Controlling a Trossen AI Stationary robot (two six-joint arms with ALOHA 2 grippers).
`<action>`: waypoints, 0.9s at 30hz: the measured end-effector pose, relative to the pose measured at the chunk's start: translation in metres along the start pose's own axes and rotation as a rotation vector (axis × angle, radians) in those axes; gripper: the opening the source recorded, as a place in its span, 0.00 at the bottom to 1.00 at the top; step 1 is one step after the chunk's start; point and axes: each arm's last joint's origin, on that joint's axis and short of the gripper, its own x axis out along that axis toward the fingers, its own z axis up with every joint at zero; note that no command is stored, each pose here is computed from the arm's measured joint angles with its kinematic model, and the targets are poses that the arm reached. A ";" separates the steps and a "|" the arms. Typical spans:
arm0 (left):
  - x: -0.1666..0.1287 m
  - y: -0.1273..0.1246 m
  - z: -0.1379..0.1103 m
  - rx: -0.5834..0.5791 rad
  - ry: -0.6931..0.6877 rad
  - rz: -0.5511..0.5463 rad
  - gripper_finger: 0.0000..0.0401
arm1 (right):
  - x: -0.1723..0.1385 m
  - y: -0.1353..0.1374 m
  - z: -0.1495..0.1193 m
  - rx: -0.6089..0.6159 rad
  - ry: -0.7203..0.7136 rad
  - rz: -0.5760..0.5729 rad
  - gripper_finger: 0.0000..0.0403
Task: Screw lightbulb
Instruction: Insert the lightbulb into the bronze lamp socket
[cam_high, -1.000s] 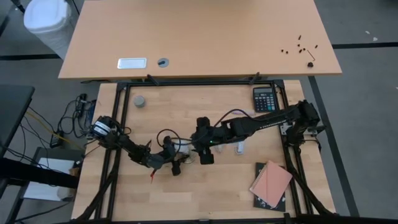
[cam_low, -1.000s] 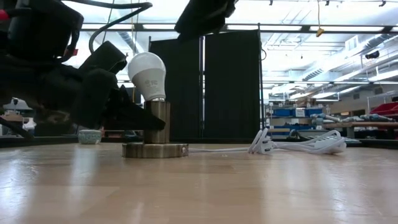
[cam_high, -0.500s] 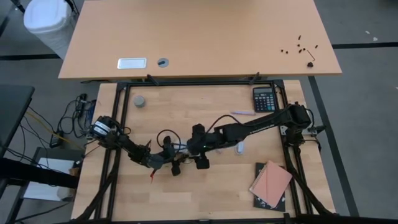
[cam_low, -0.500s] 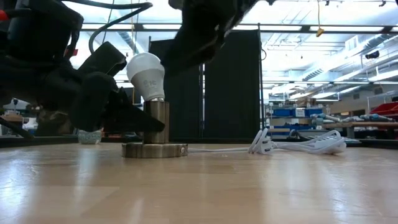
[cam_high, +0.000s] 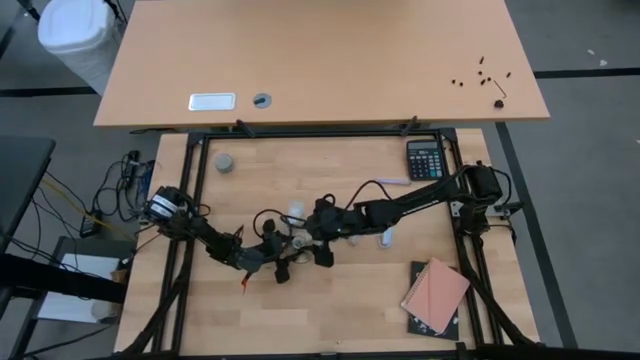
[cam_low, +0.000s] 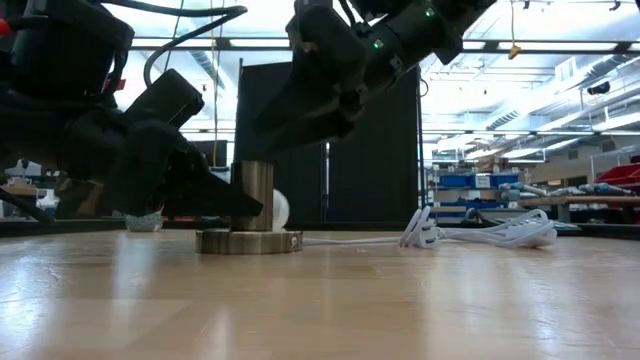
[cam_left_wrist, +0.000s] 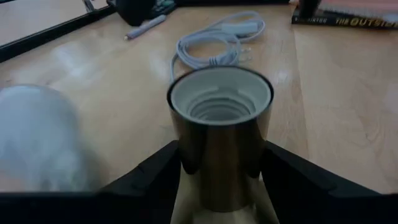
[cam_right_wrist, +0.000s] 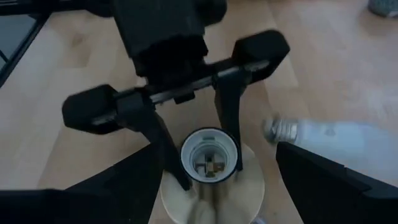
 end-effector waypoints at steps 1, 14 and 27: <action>0.000 0.000 -0.001 0.006 0.007 0.002 0.54 | -0.001 -0.001 -0.002 -0.005 0.019 -0.018 0.79; -0.008 -0.006 0.009 -0.033 -0.021 -0.042 0.68 | -0.021 -0.003 0.010 -0.014 0.003 -0.085 0.77; -0.047 0.014 0.046 -0.075 0.071 -0.018 0.73 | -0.036 0.001 0.015 -0.035 0.015 -0.120 0.77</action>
